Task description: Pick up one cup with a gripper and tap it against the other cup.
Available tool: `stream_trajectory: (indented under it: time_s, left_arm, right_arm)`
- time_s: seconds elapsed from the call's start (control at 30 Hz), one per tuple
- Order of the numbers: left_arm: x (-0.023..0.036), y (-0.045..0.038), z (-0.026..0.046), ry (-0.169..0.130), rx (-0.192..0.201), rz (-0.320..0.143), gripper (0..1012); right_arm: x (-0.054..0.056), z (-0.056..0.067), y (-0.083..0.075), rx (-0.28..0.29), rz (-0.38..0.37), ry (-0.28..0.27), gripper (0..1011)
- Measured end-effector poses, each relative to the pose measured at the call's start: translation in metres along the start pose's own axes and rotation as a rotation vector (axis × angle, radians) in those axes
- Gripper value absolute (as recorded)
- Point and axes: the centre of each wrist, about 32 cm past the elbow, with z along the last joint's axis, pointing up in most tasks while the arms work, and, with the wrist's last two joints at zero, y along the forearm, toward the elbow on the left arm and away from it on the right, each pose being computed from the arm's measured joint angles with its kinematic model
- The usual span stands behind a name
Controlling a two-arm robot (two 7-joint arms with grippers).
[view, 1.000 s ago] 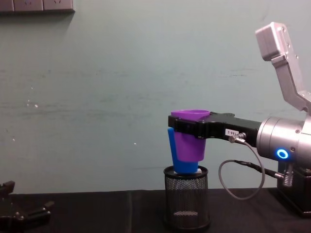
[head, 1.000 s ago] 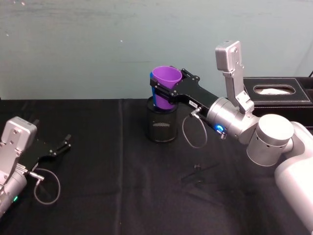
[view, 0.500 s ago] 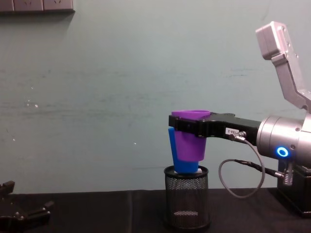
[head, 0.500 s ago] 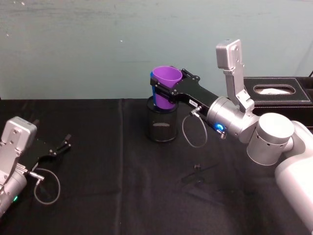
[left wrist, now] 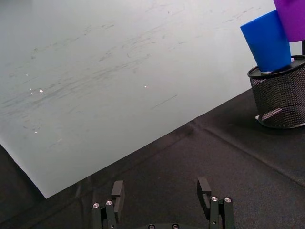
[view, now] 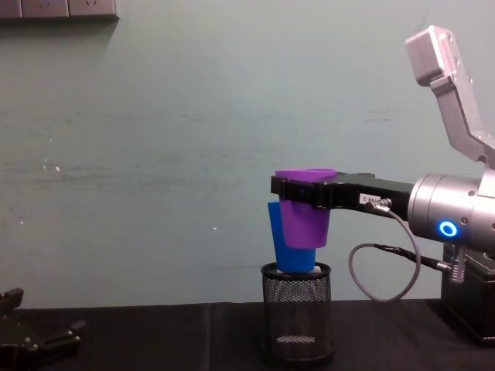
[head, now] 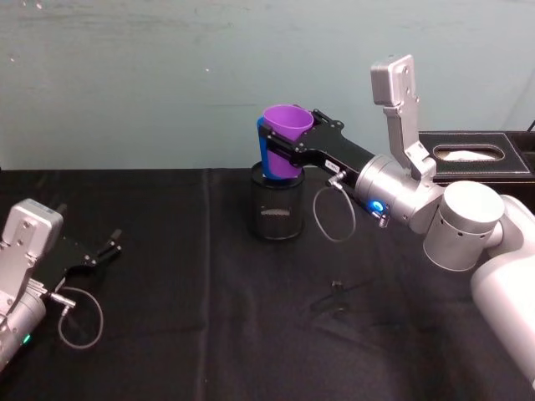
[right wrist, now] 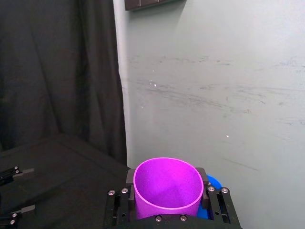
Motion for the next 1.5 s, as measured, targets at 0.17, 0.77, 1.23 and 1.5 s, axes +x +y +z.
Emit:
stream_trajectory:
  time_s: [0.17,0.77,1.23,1.5]
  left_arm:
    - [0.0000,0.0000,0.0000,0.000,0.000,0.000,1000]
    - [0.0000,0.0000,0.0000,0.000,0.000,0.000,1000]
    - [0.0000,0.0000,0.0000,0.000,0.000,0.000,1000]
    - [0.0000,0.0000,0.0000,0.000,0.000,0.000,1000]
  right_arm:
    - [0.0006,0.0006,0.0006,0.000,-0.001,0.004,741]
    - [0.0006,0.0005,0.0008,-0.001,-0.001,0.004,741]
    - [0.0006,0.0005,0.0007,-0.002,-0.001,0.004,741]
    - [0.0006,0.0004,0.0007,-0.002,-0.001,0.004,741]
